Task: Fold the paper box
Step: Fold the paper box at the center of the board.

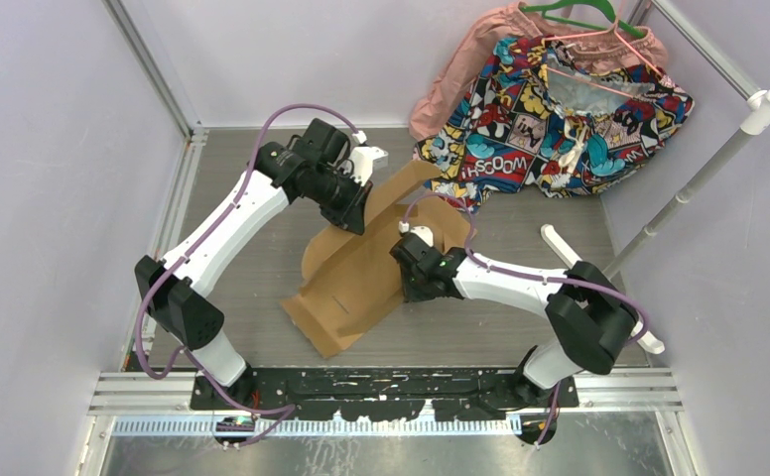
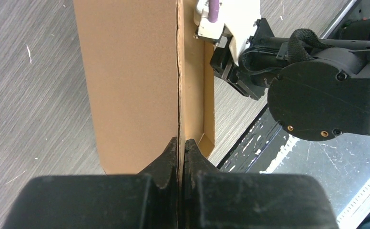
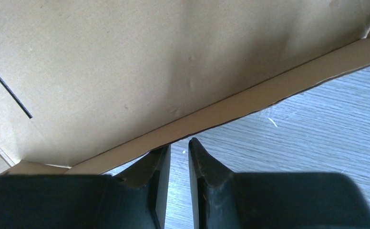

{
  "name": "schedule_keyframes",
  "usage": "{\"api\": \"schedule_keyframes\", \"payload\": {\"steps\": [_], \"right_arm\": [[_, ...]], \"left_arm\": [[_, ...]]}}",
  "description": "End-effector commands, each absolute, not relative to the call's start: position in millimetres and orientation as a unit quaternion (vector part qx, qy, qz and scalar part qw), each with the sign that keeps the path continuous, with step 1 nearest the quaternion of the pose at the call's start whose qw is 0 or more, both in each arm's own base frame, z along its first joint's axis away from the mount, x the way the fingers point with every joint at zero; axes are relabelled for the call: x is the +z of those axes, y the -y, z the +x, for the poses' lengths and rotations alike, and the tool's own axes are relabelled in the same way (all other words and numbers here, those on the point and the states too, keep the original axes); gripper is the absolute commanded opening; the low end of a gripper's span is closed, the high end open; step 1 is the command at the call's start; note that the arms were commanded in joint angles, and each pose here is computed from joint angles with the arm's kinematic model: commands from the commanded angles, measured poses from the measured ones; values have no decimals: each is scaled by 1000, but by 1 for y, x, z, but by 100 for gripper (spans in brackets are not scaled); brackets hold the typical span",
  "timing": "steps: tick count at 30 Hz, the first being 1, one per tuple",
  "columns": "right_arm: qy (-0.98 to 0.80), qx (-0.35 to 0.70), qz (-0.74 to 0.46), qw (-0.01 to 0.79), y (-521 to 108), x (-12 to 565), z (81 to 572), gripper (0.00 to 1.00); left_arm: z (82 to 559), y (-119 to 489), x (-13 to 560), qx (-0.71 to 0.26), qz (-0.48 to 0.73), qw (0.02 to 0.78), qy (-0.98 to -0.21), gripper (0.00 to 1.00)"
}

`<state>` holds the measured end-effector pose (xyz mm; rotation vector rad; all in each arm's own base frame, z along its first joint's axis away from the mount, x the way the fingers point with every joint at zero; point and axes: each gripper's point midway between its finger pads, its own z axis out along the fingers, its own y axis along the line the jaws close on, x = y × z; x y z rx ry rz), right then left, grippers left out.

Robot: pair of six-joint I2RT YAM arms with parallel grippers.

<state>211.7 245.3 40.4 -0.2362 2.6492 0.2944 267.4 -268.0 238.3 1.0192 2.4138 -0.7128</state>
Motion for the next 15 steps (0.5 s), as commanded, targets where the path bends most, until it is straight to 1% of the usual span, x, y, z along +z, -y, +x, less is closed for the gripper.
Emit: {"api": "schedule_keyframes", "payload": {"steps": [1, 15], "right_arm": [[-946, 139, -84, 279, -268, 60, 235, 27], [-945, 138, -85, 283, -268, 61, 236, 26]], "left_arm": [[263, 286, 251, -308, 372, 220, -847, 2], [264, 285, 252, -305, 372, 216, -850, 2]]}}
